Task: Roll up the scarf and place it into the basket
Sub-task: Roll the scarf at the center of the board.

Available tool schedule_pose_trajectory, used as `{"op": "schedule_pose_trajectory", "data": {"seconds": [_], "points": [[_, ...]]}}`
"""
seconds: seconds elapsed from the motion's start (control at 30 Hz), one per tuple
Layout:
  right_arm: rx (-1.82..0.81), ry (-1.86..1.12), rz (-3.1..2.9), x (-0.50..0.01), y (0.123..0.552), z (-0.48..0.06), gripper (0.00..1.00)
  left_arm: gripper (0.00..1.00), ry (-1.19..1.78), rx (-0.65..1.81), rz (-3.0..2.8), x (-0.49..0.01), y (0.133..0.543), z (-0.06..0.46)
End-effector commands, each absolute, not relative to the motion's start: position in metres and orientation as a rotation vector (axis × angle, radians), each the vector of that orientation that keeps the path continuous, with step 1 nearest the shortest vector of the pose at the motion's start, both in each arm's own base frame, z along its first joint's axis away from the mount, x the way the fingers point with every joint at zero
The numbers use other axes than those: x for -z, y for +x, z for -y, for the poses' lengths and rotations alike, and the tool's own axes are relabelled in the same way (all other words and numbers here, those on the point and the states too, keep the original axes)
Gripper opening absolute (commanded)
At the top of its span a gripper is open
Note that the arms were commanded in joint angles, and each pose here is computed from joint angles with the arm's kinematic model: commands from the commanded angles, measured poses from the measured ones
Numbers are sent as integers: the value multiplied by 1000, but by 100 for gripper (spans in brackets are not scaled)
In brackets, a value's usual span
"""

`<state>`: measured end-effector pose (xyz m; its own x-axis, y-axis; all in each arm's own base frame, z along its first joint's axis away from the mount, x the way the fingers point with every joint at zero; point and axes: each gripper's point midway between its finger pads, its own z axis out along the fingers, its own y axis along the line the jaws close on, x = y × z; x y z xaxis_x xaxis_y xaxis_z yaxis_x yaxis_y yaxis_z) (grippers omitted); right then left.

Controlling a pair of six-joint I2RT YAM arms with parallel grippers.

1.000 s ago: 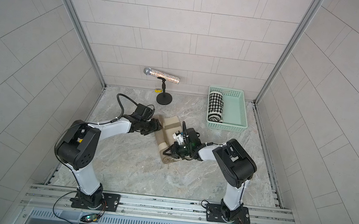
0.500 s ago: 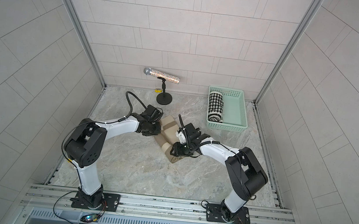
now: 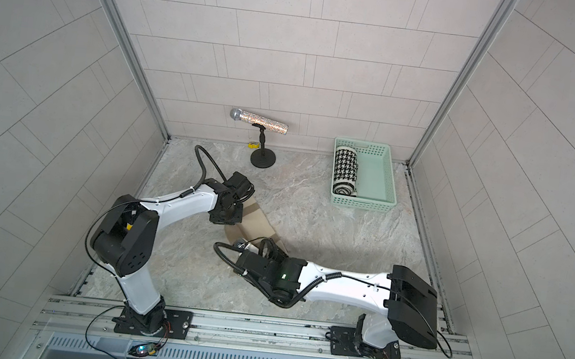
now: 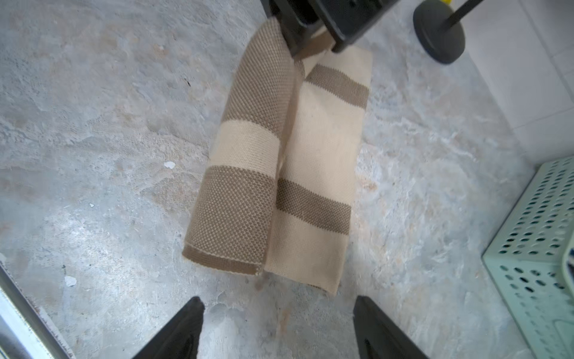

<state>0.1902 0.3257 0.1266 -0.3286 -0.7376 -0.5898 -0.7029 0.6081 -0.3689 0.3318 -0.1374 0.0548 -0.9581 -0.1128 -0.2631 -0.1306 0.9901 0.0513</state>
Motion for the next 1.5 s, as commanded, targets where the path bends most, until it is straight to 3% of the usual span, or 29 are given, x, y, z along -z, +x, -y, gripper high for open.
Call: {"op": "schedule_pose_trajectory", "data": {"seconds": [0.0, 0.4, 0.5, 0.73, 0.8, 0.83, 1.0, 1.13, 1.3, 1.47], "points": [[214, -1120, -1992, -132, 205, -335, 80, 0, -138, -188, -2898, -55, 329, 132], [176, -1126, -2046, -91, 211, -381, 83, 0, -105, -154, -2932, -50, 329, 141], [197, -1112, -2089, -73, 219, -375, 78, 1, -103, -122, -2938, -50, 329, 145], [69, -1071, -2271, -43, 214, -361, 18, 23, -119, 41, -2915, -70, 334, 156], [-8, -1033, -2329, -43, 208, -357, 5, 51, -130, 116, -2882, -86, 336, 159], [-57, -1007, -2365, -43, 205, -354, 1, 59, -137, 139, -2856, -96, 338, 158], [-342, -797, -2539, -42, 204, -340, 0, 79, -183, 176, -2747, -136, 340, 144], [-602, -603, -2630, -44, 210, -328, 0, 79, -205, 223, -2690, -146, 337, 139], [-924, -371, -2687, -47, 225, -316, 0, 68, -156, 309, -2719, -131, 331, 150], [-1141, -245, -2723, -44, 237, -308, 0, 69, -144, 400, -2775, -107, 331, 166]]}}
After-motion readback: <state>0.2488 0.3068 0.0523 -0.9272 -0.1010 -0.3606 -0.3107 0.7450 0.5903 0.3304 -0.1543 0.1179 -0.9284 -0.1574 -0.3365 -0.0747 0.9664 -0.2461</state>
